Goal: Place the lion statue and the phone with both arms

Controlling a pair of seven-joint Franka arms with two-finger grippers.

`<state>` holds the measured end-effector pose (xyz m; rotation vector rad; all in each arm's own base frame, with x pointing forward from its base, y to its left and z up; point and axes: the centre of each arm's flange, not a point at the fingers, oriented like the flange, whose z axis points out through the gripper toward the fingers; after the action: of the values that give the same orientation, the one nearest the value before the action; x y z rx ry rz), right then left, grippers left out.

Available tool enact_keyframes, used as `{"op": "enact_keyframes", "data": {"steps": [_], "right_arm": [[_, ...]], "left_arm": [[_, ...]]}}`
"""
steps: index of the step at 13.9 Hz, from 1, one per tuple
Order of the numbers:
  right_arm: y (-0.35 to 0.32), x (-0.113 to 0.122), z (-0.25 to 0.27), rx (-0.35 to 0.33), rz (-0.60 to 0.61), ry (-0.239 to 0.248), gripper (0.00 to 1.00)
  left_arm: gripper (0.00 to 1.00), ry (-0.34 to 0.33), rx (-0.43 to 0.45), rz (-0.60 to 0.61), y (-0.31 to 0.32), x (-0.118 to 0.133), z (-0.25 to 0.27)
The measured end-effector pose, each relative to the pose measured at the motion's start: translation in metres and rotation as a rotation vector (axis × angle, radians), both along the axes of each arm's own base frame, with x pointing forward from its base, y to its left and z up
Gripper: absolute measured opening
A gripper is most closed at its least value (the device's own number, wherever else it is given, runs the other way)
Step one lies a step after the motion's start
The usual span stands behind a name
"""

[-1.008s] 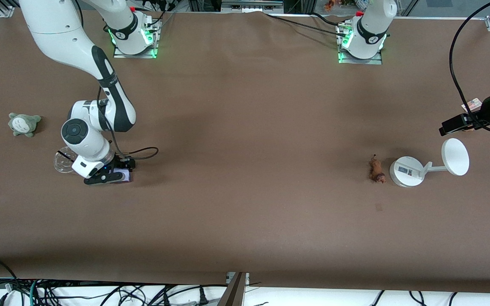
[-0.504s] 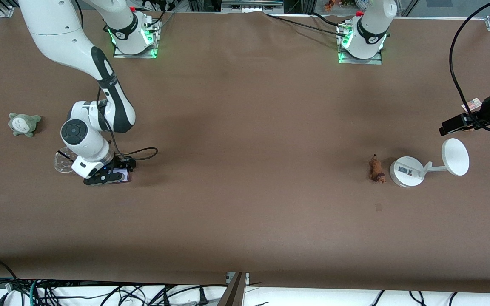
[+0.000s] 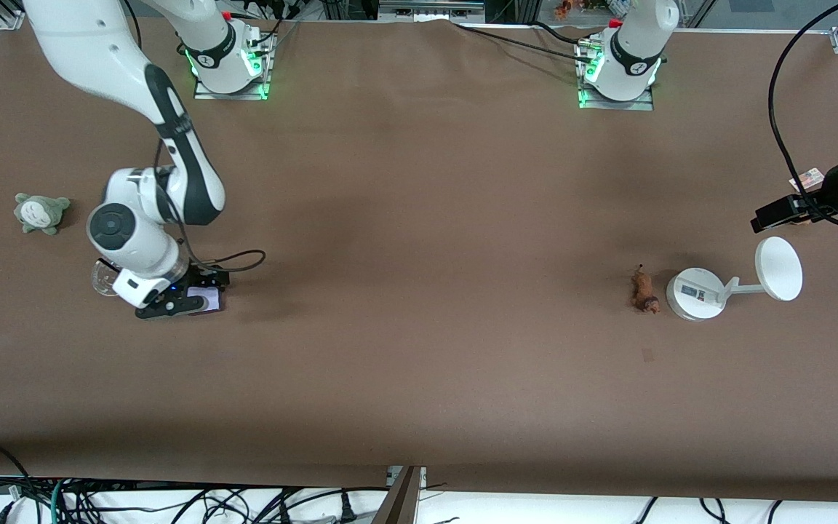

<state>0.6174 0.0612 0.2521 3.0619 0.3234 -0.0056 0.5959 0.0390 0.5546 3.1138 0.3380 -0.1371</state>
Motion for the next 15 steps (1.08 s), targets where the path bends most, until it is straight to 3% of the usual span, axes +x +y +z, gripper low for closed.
{"op": "enact_keyframes", "data": {"steps": [4,8,12,15], "right_arm": [[0.006,-0.012,0.143,0.048,-0.054,0.103,0.99],[0.012,-0.028,0.261,0.054,-0.082,0.195,0.99],[0.011,-0.039,0.315,0.044,-0.082,0.256,0.99],[0.008,-0.046,0.34,0.041,-0.085,0.273,1.0]], "left_arm": [[1.0,0.0,0.0,0.0,0.0,0.0,0.0],[1.0,-0.012,0.001,0.0,0.0,0.001,0.005],[1.0,-0.019,0.001,0.0,0.0,0.002,0.01],[1.0,-0.017,0.001,0.001,0.001,0.003,0.009]]}}
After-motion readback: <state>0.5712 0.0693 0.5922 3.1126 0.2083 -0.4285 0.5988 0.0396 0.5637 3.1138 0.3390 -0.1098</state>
